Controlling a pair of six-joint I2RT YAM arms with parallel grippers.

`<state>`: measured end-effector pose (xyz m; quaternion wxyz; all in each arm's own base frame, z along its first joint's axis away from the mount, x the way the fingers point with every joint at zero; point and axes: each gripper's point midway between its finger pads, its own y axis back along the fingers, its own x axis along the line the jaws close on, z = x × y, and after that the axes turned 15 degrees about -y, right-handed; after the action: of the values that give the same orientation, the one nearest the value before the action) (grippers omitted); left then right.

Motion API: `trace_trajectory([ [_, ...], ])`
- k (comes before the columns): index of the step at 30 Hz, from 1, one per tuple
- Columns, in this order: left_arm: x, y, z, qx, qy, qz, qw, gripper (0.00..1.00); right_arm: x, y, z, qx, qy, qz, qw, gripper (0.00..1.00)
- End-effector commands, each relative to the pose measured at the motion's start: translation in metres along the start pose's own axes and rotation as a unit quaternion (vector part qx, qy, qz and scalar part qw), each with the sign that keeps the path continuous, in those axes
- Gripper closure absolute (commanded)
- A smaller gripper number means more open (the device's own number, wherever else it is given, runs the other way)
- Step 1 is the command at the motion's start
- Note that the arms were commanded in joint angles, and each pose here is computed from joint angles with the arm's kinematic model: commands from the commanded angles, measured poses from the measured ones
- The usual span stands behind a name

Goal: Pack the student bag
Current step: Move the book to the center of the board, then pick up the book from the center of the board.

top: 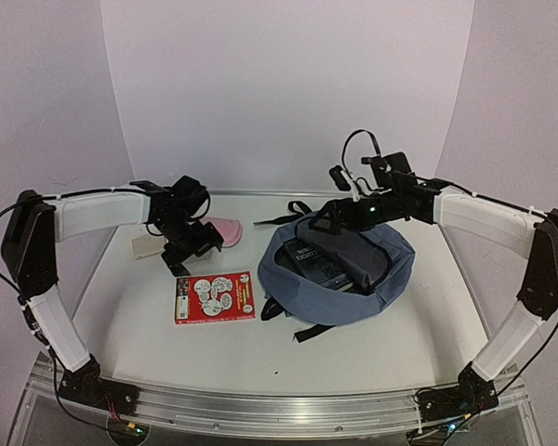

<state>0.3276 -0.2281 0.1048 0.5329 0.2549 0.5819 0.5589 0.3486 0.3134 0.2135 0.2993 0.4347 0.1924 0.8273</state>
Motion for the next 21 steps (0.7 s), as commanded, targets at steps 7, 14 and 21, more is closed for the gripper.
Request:
trace_trajectory([
  [7,0.062,0.013,0.006,-0.024,0.013,-0.064,0.998,0.03,0.114,-0.06,-0.058,0.072,0.044,0.114,0.99,0.11],
  [14,0.075,-0.005,0.014,-0.019,0.021,-0.097,0.995,0.09,0.134,-0.12,-0.098,0.131,0.043,0.117,0.984,0.11],
  [21,0.07,-0.026,0.015,-0.003,0.018,-0.115,0.993,0.15,0.09,-0.174,-0.1,0.119,0.016,0.034,0.992,0.1],
])
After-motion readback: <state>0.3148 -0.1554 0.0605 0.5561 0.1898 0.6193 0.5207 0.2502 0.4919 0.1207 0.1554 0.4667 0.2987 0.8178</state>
